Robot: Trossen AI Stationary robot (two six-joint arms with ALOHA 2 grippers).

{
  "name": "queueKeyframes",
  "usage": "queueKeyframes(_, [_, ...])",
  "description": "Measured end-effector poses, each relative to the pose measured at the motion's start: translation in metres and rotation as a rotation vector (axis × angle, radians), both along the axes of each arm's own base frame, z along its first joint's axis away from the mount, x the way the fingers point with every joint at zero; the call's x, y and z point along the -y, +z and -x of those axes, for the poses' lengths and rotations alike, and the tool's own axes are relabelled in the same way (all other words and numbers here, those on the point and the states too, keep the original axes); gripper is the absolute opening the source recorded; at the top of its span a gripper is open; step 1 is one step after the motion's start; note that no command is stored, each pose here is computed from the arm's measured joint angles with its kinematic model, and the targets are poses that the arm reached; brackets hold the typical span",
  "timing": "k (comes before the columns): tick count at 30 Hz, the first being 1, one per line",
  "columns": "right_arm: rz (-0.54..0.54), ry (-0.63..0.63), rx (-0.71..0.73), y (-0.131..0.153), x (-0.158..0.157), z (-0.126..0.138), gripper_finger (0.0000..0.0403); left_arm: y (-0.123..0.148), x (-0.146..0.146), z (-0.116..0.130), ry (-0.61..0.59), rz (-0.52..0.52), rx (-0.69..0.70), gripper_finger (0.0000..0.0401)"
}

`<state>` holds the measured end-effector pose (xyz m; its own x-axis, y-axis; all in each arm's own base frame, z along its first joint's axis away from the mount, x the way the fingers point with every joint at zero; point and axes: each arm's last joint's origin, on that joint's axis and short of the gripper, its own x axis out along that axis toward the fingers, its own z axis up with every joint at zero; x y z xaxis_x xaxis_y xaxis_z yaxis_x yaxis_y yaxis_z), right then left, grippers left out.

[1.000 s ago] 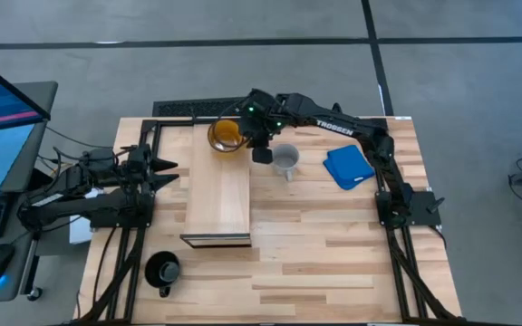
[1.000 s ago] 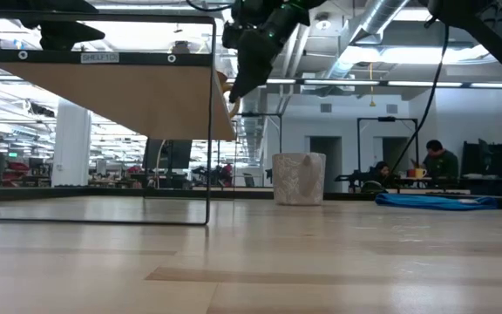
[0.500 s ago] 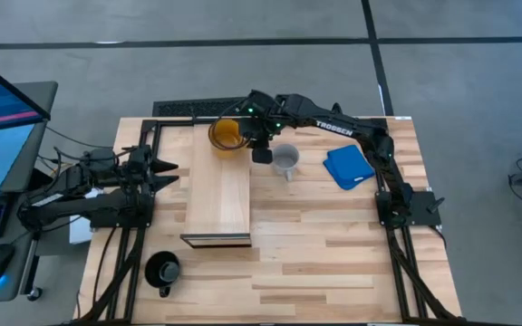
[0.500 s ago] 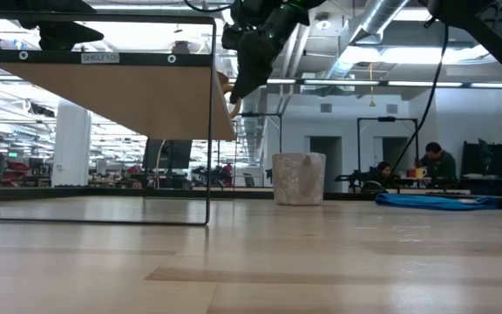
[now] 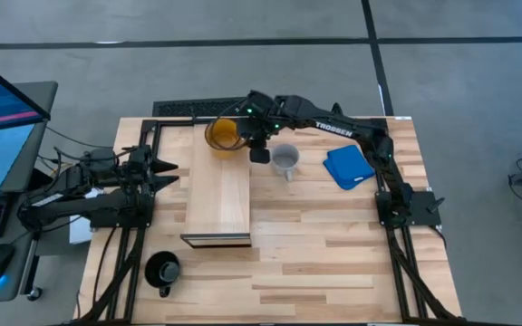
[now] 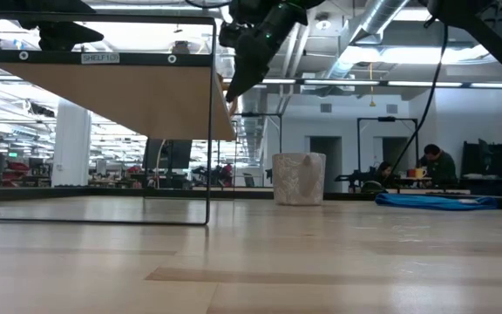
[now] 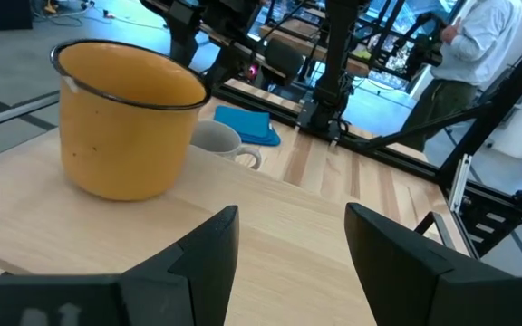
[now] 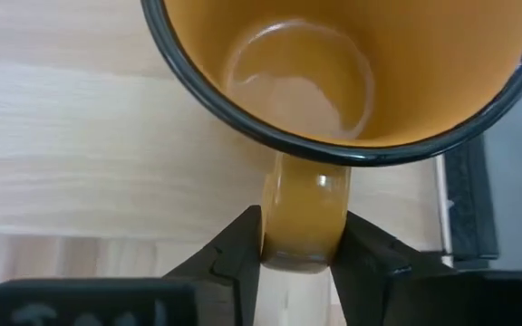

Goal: Stack small to large cups/mugs on shelf
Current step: Put the yellow mug on the shelf

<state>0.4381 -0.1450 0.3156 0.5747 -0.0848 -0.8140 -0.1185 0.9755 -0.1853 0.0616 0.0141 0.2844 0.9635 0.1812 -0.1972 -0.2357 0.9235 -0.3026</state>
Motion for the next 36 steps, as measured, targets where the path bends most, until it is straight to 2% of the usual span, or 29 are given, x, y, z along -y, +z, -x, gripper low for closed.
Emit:
queueKeyframes(5, [0.02,-0.016,-0.01,-0.0002,0.0008,0.0005,0.0145,0.0,0.0,0.0,0.0,0.0,0.0,0.0194])
queueKeyframes(15, [0.021,-0.016,-0.004,0.0001,0.0008,0.0,0.0132,0.0,0.0,0.0,0.0,0.0,0.0,0.0194])
queueKeyframes(36, [0.014,-0.029,0.007,0.0007,0.0007,-0.0009,0.0133,-0.0004,0.0,0.0001,0.0,0.001,-0.004,0.0194])
